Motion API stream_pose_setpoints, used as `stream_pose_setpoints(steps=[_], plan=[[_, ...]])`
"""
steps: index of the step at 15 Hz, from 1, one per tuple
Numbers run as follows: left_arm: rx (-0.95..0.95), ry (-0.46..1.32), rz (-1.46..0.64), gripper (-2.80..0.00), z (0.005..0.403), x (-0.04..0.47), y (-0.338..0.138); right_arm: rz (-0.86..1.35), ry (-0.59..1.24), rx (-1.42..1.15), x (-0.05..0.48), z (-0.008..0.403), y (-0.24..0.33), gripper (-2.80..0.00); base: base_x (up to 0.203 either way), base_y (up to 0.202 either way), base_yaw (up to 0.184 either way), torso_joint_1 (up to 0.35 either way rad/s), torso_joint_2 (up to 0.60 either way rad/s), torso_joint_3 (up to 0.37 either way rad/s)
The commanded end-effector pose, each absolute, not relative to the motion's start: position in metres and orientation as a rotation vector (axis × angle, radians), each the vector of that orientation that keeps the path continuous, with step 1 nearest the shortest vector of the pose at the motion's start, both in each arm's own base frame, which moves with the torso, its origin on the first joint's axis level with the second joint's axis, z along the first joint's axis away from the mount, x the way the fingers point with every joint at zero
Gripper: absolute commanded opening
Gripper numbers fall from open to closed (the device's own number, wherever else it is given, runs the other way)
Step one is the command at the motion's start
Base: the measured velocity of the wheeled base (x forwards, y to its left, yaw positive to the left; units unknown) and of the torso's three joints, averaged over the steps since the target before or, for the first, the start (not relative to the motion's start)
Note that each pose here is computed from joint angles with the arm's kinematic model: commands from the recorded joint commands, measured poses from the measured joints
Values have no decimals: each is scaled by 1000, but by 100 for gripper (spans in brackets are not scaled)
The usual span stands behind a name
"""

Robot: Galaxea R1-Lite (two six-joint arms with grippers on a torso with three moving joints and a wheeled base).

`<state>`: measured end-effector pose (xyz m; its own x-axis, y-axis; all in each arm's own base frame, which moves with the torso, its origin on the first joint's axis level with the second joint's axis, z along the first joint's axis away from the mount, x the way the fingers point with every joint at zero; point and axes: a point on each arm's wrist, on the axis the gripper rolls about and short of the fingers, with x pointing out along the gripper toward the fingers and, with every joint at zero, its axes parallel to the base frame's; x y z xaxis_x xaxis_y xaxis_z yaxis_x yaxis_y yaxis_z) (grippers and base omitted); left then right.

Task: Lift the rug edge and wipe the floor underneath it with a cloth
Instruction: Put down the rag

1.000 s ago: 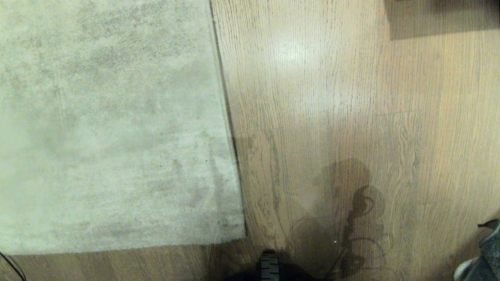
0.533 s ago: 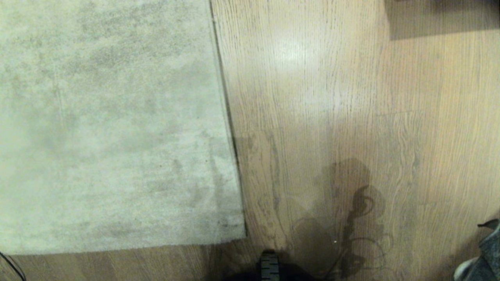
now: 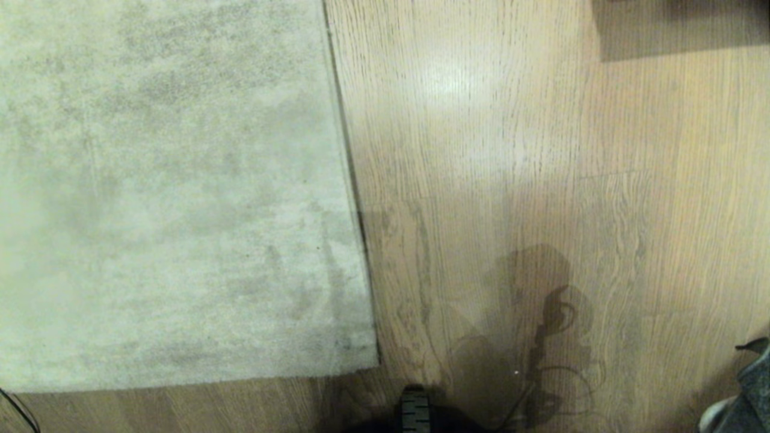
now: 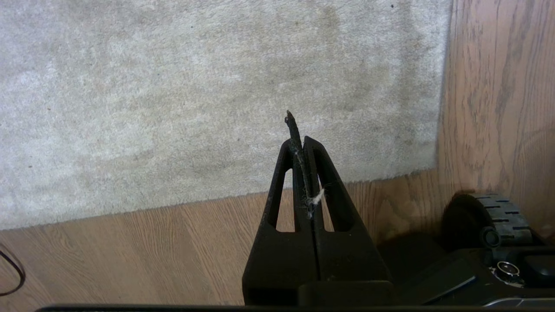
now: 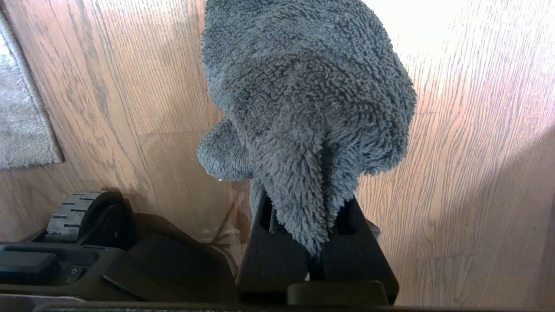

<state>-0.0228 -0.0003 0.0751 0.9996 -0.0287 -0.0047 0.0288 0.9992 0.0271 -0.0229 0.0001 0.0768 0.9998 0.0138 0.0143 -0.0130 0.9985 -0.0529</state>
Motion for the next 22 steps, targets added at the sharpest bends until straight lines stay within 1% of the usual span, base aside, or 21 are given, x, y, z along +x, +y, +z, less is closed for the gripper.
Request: stream_pose_setpoints(steps=[1, 5, 22], plan=[[28, 4, -29, -280, 75, -23, 0, 15, -14, -54, -23, 77, 0, -280, 0, 0, 0, 0, 0, 0], [28, 4, -29, -280, 75, -23, 0, 14, -14, -54, -23, 77, 0, -280, 0, 0, 0, 2, 4, 139], [28, 4, -29, -280, 75, -23, 0, 14, -14, -54, -23, 77, 0, -280, 0, 0, 0, 3, 3, 199]])
